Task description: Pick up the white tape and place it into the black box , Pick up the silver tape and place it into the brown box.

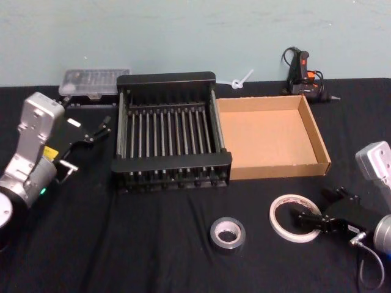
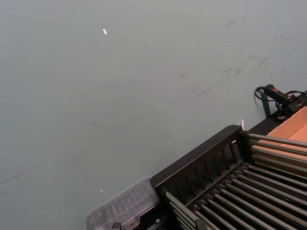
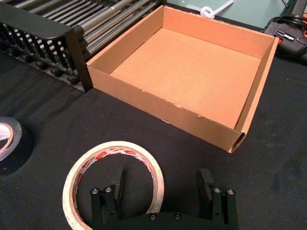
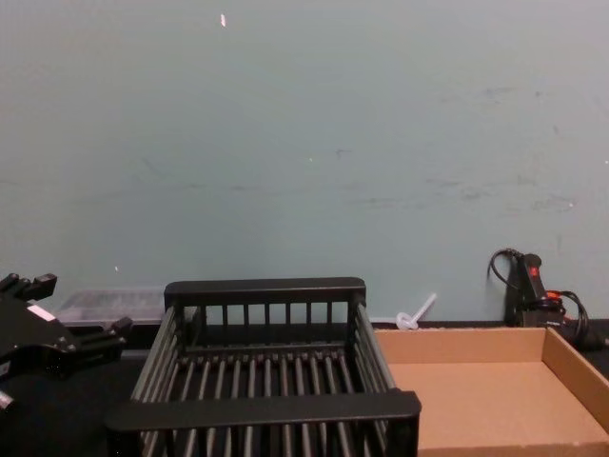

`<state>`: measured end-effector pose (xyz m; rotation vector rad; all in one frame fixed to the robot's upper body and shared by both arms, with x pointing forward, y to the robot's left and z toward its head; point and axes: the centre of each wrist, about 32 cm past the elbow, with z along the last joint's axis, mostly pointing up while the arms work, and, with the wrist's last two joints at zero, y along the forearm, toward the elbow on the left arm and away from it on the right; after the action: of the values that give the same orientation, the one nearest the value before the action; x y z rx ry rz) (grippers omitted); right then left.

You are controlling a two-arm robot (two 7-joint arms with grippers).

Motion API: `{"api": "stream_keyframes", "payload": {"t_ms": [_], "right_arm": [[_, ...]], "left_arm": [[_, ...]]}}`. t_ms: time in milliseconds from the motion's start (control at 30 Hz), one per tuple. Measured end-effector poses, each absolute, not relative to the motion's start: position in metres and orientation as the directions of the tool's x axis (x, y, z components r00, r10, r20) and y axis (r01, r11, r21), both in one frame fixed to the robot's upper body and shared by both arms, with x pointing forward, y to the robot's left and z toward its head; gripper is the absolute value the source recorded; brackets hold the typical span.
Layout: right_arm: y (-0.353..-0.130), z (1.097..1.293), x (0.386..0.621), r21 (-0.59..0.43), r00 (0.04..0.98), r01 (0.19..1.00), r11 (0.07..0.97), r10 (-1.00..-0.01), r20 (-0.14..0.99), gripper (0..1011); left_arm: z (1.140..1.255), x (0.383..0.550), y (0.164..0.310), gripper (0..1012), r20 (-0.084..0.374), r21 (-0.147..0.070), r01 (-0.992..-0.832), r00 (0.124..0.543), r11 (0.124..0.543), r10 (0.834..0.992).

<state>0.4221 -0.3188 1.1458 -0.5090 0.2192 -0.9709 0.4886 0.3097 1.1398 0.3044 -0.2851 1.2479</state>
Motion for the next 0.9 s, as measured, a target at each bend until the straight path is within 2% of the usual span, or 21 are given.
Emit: {"api": "stream_keyframes", "payload": {"t_ms": [900], "right_arm": [[-0.3176, 1.1448, 0.4233, -0.522, 0.568, 0.716, 0.463, -0.821, 0.051, 1002]], "left_arm": [[1.1398, 0.4886, 0.3097, 1001, 0.374, 0.070, -0.955, 0.292, 0.287, 0.880]]}}
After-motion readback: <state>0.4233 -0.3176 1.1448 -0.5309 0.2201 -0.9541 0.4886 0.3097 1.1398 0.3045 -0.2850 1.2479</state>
